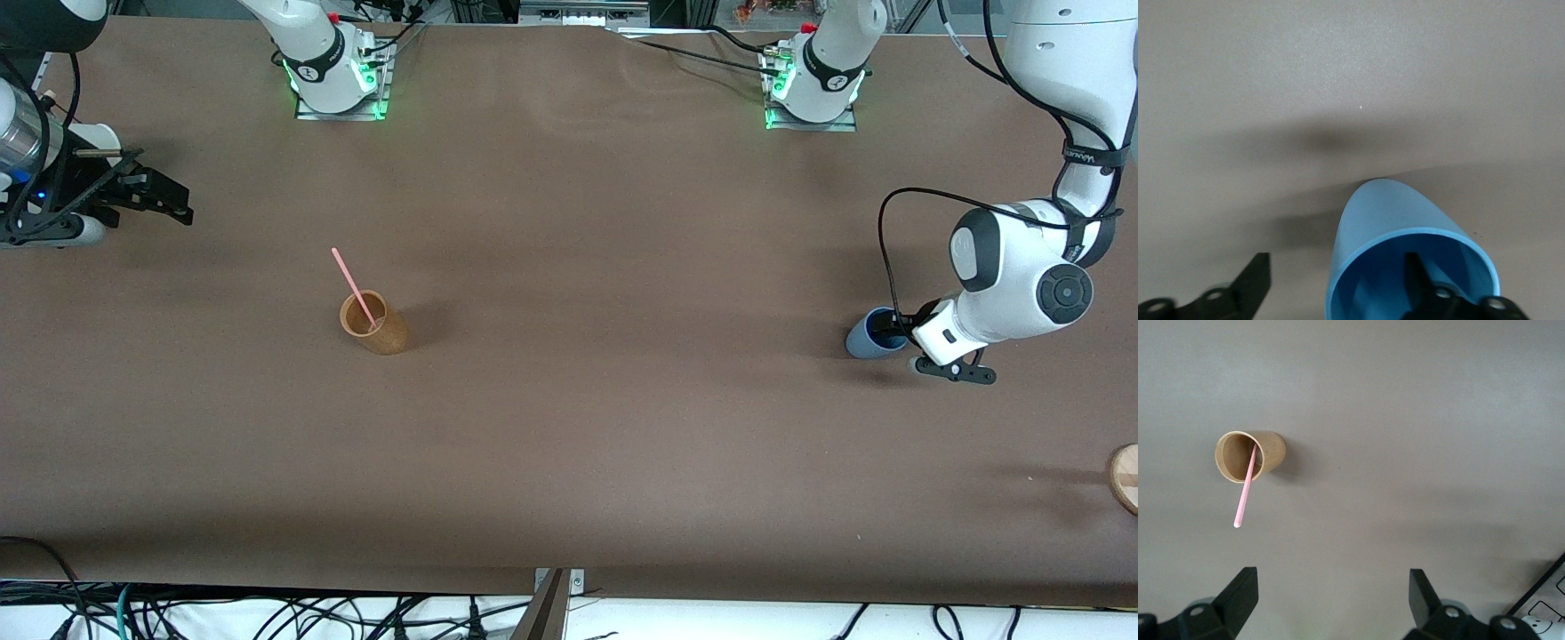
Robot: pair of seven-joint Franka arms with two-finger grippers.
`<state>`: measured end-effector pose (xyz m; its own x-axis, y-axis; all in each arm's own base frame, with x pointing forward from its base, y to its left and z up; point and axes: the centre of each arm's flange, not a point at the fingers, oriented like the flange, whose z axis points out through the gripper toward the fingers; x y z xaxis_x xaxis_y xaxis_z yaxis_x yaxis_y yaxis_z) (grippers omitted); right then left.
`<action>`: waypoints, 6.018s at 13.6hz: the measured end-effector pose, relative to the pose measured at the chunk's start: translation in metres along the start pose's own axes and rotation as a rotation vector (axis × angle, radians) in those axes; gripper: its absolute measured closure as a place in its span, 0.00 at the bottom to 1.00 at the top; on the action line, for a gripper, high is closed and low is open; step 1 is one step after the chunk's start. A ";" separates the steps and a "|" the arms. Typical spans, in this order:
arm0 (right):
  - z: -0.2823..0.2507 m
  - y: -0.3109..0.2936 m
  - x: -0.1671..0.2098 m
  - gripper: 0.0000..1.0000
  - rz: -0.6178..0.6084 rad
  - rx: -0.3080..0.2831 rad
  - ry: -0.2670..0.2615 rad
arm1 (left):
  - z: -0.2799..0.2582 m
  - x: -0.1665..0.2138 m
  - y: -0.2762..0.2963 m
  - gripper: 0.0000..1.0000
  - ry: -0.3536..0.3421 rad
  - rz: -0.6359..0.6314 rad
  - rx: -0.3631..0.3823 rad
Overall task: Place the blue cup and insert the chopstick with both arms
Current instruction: 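Close the left gripper on the blue cup rim, then carry the blue cup with the left gripper toward the tan cup, then release the blue cup and raise the left gripper away, then grasp the pink chopstick in the tan cup with the right gripper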
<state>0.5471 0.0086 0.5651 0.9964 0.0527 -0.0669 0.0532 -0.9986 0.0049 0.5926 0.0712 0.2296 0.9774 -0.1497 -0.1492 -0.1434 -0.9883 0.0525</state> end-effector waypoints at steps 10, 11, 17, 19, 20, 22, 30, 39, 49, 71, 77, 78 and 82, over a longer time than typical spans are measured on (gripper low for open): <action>0.000 0.000 0.000 0.00 0.000 0.000 0.000 | -0.021 0.001 0.002 0.94 -0.004 -0.009 -0.013; 0.000 0.000 0.000 0.00 0.000 0.000 0.000 | -0.033 0.003 0.005 0.94 -0.005 -0.013 -0.016; 0.000 0.001 0.000 0.00 0.002 0.000 -0.001 | -0.111 0.039 0.124 0.95 0.023 -0.061 -0.040; 0.000 0.001 0.000 0.00 0.002 0.000 -0.001 | -0.123 0.045 0.194 0.95 0.037 -0.100 -0.045; 0.000 0.001 0.000 0.00 0.002 0.000 -0.001 | -0.127 0.045 0.228 0.95 0.043 -0.121 -0.047; 0.000 0.001 0.000 0.00 0.002 0.000 -0.001 | -0.129 0.042 0.288 0.95 0.048 -0.164 -0.047; 0.000 0.001 0.000 0.00 0.003 0.000 -0.001 | -0.072 0.031 0.465 0.95 0.011 -0.277 -0.021; 0.000 0.001 0.000 0.00 0.003 0.000 -0.002 | 0.008 0.039 0.540 0.95 0.026 -0.422 -0.033; 0.000 0.002 0.000 0.00 0.003 0.001 -0.002 | 0.005 0.048 0.539 0.41 0.060 -0.420 -0.051; 0.017 -0.036 0.004 0.00 -0.066 0.002 -0.054 | -0.334 0.009 0.251 0.00 0.123 -0.092 -0.044; 0.096 -0.124 0.033 0.00 -0.211 -0.014 -0.148 | -0.360 -0.015 0.187 0.00 0.104 -0.096 0.006; 0.115 -0.128 0.038 0.00 -0.216 -0.015 -0.174 | -0.359 -0.018 0.186 0.00 0.099 -0.098 0.007; 0.194 -0.132 0.054 0.01 -0.206 0.008 -0.262 | -0.355 -0.026 0.186 0.00 0.072 -0.099 0.012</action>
<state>0.5814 0.1416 0.3676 0.9139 0.2503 -0.3197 0.2499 -0.9673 -0.0430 0.5954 -0.0977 0.5943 0.9955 -0.0495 -0.0814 -0.0472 -0.9985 0.0292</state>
